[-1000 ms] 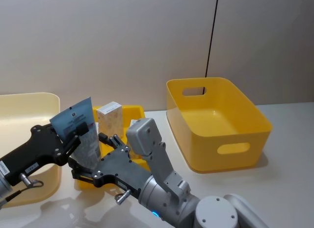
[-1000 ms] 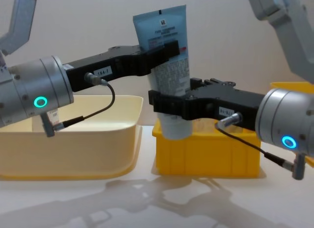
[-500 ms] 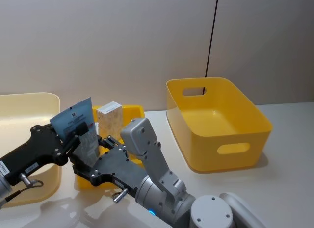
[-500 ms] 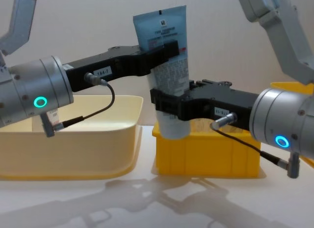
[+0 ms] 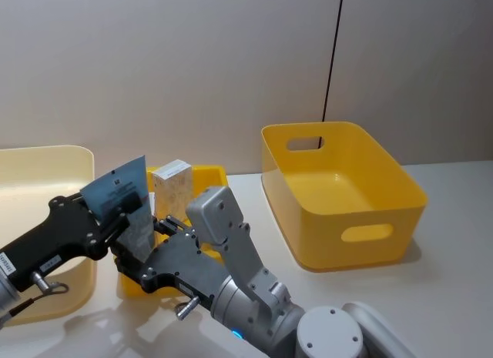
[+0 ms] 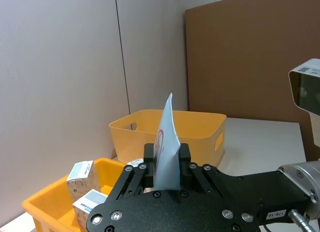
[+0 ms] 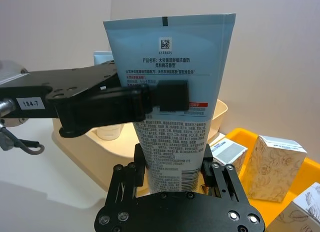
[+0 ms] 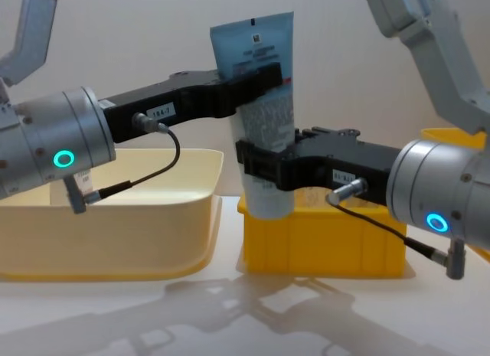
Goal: Bimanual collaborative sorting of washing and personal care products
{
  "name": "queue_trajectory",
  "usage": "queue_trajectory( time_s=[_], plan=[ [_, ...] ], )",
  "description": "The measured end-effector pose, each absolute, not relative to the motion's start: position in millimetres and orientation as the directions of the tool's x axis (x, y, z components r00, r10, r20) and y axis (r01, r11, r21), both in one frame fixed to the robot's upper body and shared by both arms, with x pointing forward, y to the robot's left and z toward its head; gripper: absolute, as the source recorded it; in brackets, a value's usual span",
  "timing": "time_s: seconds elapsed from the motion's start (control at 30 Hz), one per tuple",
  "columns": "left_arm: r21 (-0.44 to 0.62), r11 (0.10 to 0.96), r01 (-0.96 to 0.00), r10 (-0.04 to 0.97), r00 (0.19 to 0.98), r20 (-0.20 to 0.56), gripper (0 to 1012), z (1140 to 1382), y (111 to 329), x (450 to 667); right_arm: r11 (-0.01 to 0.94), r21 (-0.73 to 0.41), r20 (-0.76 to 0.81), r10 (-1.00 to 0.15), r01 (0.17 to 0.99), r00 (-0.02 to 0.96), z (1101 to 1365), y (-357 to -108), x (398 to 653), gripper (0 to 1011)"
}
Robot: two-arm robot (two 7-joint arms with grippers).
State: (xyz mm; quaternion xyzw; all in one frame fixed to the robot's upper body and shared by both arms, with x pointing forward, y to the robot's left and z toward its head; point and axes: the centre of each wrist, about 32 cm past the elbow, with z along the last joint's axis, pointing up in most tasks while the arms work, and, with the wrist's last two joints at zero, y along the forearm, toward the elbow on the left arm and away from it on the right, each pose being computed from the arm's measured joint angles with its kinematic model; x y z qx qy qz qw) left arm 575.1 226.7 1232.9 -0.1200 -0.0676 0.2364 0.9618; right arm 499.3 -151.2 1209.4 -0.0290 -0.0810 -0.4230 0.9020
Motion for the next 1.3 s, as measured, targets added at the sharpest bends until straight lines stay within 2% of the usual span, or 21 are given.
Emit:
queue_trajectory(
  time_s=[0.07, 0.1, 0.2, 0.37, 0.4, 0.5, 0.53, 0.67, 0.73, 0.8, 1.3],
  plan=[
    [-0.263, 0.859, -0.439, 0.471, 0.879, 0.073, 316, 1232.9, 226.7, 575.1, 0.64, 0.016, 0.171, -0.759, 0.768, 0.629, 1209.4, -151.1, 499.3, 617],
    [-0.263, 0.86, -0.438, 0.471, 0.879, 0.074, 374, 1232.9, 226.7, 575.1, 0.64, 0.016, 0.171, -0.759, 0.768, 0.629, 1209.4, -151.1, 499.3, 614],
    [-0.263, 0.86, -0.438, 0.471, 0.879, 0.074, 434, 1232.9, 226.8, 575.1, 0.64, 0.016, 0.172, -0.759, 0.768, 0.629, 1209.4, -150.9, 499.3, 598],
    [-0.262, 0.86, -0.439, 0.471, 0.879, 0.074, 632, 1232.9, 226.9, 575.1, 0.64, 0.016, 0.172, -0.759, 0.768, 0.628, 1209.3, -150.7, 499.4, 565],
    [-0.262, 0.86, -0.439, 0.471, 0.879, 0.074, 632, 1232.9, 226.9, 575.1, 0.64, 0.016, 0.172, -0.759, 0.768, 0.628, 1209.3, -150.7, 499.4, 556],
    [-0.262, 0.86, -0.439, 0.471, 0.879, 0.074, 748, 1232.9, 227.0, 575.1, 0.64, 0.016, 0.173, -0.759, 0.769, 0.628, 1209.3, -150.6, 499.5, 542],
    [-0.262, 0.86, -0.439, 0.471, 0.879, 0.074, 748, 1232.9, 227.1, 575.1, 0.639, 0.017, 0.173, -0.759, 0.769, 0.628, 1209.4, -150.6, 499.5, 534],
    [-0.262, 0.859, -0.439, 0.472, 0.879, 0.074, 901, 1232.9, 227.2, 575.1, 0.637, 0.022, 0.172, -0.762, 0.771, 0.624, 1209.8, -150.8, 499.8, 507],
    [-0.261, 0.859, -0.439, 0.472, 0.879, 0.074, 928, 1232.9, 227.2, 575.1, 0.635, 0.027, 0.172, -0.764, 0.772, 0.622, 1210.1, -151.1, 500.0, 495],
    [-0.261, 0.859, -0.439, 0.472, 0.879, 0.074, 1003, 1232.9, 227.3, 575.1, 0.629, 0.039, 0.171, -0.77, 0.776, 0.615, 1210.7, -151.9, 500.4, 485],
    [-0.261, 0.859, -0.44, 0.472, 0.879, 0.074, 1003, 1232.9, 227.3, 575.1, 0.553, 0.146, 0.158, -0.831, 0.82, 0.533, 1224.4, -165.4, 503.6, 419]
  ],
)
